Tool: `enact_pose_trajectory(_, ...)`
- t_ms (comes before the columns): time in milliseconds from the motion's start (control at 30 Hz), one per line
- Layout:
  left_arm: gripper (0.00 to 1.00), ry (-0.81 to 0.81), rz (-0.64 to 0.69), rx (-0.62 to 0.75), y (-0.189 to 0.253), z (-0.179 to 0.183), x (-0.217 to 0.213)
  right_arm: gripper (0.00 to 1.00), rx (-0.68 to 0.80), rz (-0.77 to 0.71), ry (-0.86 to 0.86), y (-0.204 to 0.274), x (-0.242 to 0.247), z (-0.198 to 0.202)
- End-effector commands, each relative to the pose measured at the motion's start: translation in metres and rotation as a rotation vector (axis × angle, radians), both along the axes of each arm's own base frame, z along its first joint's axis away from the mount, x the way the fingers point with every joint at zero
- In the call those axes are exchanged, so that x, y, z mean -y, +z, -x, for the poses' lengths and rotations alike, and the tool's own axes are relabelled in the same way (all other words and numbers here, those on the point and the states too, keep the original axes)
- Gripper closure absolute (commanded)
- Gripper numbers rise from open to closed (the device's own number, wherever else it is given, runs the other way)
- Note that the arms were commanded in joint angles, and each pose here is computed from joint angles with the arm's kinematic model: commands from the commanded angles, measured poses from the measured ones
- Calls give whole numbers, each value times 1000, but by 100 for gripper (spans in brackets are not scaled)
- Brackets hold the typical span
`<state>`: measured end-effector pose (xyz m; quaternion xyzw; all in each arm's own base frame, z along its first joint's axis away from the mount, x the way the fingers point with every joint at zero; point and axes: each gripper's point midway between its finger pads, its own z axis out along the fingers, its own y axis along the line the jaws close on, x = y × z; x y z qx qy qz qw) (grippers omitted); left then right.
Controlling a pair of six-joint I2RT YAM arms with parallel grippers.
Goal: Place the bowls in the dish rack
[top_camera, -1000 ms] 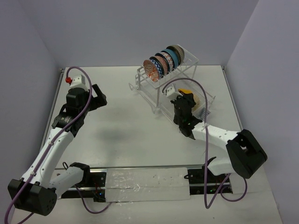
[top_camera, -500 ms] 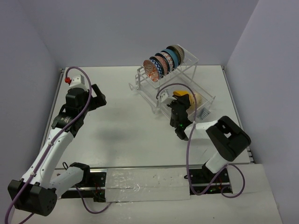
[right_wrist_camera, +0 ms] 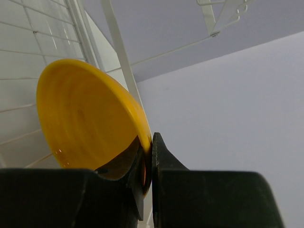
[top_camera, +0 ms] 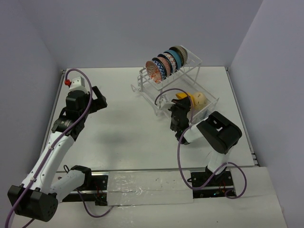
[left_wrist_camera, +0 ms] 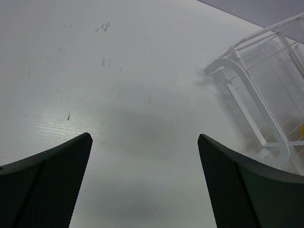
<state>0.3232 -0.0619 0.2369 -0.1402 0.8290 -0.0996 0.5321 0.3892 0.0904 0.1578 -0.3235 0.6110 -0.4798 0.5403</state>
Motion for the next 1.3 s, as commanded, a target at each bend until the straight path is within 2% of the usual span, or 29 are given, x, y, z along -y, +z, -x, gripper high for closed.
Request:
enact_pose_trajectory(0,1,9,0,60,14,-4,-4,98,177,-182,-10,30,6,11)
enact_pose_trajectory(467,1,20,8,67,15,-4,-7,78,54,-197,23,1,-13,17)
enact_pose_trajectory(733,1,40,10,69,15,-5,-14,62,-15,-217,24,-12,-15,21)
enact_pose_trajectory(967,1,41,14,61,13,-5,-16,57,-114,-247,39,-25,-21,27)
enact_pose_trajectory(1033,1,44,13,59,13,-5,-17,52,-147,-265,45,-28,-23,28)
enact_pose_trajectory(1267,1,40,20,60,13,-6,-17,44,-199,-295,52,-31,-26,33)
